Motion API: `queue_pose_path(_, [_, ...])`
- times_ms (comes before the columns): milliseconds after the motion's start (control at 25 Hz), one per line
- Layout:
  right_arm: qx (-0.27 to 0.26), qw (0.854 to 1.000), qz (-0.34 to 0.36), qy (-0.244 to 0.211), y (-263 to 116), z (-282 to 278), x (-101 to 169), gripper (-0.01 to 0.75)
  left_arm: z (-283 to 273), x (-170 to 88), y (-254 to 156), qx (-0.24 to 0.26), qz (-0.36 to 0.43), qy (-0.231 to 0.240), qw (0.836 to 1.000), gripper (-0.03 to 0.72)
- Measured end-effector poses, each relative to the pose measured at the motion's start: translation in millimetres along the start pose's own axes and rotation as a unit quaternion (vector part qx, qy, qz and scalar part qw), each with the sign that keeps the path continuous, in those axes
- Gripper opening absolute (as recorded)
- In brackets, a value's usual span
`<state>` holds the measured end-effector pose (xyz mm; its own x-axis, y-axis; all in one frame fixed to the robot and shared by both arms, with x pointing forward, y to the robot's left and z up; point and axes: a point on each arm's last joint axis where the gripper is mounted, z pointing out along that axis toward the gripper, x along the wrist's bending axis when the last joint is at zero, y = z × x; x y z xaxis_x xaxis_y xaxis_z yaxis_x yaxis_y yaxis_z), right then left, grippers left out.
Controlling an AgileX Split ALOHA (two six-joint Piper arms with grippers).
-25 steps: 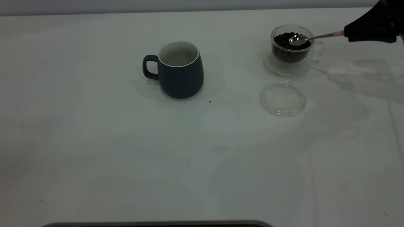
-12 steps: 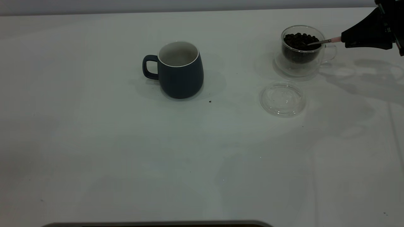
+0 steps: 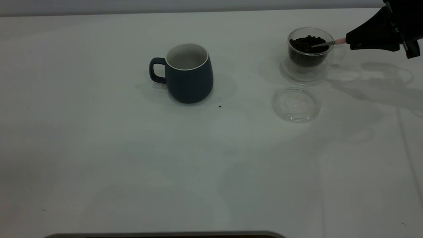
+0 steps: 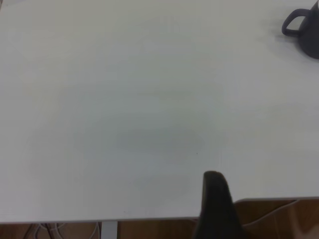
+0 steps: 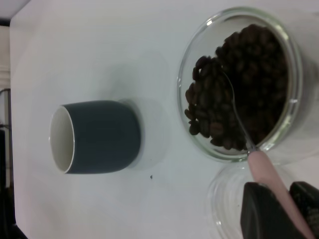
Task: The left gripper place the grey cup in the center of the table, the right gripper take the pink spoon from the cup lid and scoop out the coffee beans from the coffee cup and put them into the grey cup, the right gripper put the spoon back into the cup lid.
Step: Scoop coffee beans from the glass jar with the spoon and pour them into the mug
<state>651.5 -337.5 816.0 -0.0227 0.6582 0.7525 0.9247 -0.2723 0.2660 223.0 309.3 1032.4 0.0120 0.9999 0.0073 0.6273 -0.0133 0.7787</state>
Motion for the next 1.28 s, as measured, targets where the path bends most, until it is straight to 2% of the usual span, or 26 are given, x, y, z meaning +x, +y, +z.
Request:
queue_pose_path(240, [-0.014, 1.000, 0.013, 0.000, 2, -13, -11, 0.102, 0, 0, 0, 0.000, 0.000, 0.000, 1.000, 0.569])
queue_pose_path(680, [-0.005, 0.999, 0.026, 0.024, 1, -14, -7, 0.102, 0, 0, 0, 0.000, -0.001, 0.000, 1.000, 0.569])
queue_pose_path(960, [-0.013, 0.997, 0.069, 0.032, 2, -25, -15, 0.102, 0, 0, 0, 0.000, -0.001, 0.000, 1.000, 0.569])
queue_pose_path(1280, [-0.013, 0.993, 0.098, 0.062, 2, -40, -20, 0.102, 0, 0, 0, 0.000, -0.001, 0.000, 1.000, 0.569])
